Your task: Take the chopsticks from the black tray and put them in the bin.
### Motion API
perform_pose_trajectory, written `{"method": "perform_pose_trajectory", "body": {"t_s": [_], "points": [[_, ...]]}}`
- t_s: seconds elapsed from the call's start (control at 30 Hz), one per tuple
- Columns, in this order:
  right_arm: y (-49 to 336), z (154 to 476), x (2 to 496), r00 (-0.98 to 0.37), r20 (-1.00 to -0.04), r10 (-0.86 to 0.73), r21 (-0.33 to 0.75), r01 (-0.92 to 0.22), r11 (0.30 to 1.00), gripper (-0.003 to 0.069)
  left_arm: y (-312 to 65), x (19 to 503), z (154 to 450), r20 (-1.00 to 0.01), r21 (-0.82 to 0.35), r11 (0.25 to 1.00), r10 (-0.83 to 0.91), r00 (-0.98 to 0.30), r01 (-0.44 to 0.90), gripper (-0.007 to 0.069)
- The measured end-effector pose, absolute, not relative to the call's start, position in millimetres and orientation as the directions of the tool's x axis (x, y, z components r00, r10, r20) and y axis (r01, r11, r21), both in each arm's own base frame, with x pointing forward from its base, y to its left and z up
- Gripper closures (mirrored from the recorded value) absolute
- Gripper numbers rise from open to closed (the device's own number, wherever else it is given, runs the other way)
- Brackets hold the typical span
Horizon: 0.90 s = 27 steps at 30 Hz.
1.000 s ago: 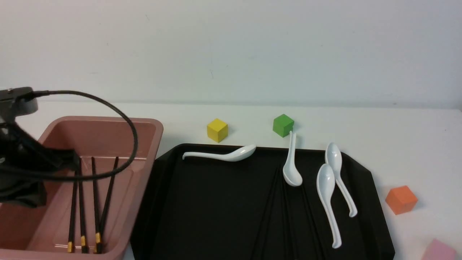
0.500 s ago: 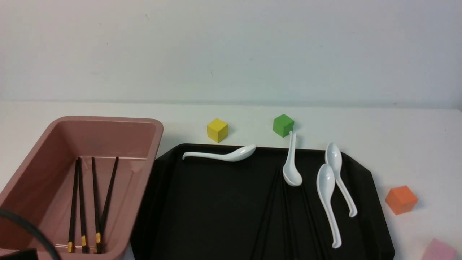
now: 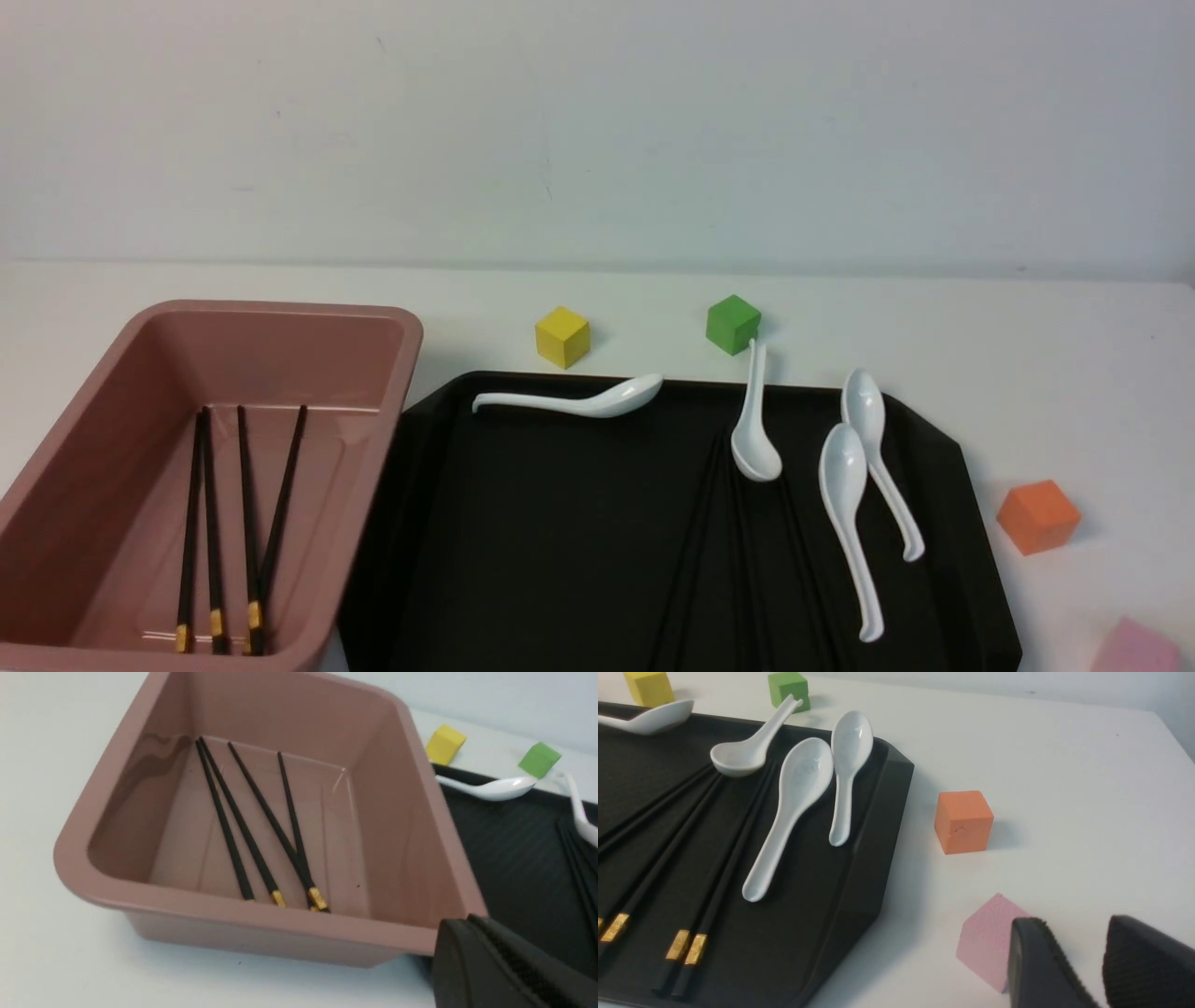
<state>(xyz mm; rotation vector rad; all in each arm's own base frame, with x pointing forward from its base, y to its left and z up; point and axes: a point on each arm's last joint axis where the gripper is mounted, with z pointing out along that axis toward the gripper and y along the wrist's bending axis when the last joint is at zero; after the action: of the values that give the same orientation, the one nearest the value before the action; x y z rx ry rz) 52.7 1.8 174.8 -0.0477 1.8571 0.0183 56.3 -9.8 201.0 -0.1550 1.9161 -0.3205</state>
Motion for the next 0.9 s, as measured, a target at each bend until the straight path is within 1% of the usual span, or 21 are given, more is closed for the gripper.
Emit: {"method": "perform_pose_trajectory", "body": {"t_s": [0.13,0.2,0.9], "points": [[1.8,174.8,52.7,-0.282,-0.959,-0.024,-0.012,-0.042,0.999,0.0419,-8.9,56.2,178.2,-0.906,-0.282,0.958,-0.251,-0.340,0.047,0.0638],[1.8,174.8,52.7,-0.282,-0.959,-0.024,-0.012,-0.042,0.999,0.0419,-8.5,53.9,173.8,-0.915,-0.281,0.958,-0.250,-0.316,0.054,0.0638],[1.8,174.8,52.7,-0.282,-0.959,-0.025,-0.013,-0.043,0.999,0.0419,-8.3,51.7,169.3,-0.909,-0.278,0.959,-0.246,-0.336,0.050,0.0637]]}}
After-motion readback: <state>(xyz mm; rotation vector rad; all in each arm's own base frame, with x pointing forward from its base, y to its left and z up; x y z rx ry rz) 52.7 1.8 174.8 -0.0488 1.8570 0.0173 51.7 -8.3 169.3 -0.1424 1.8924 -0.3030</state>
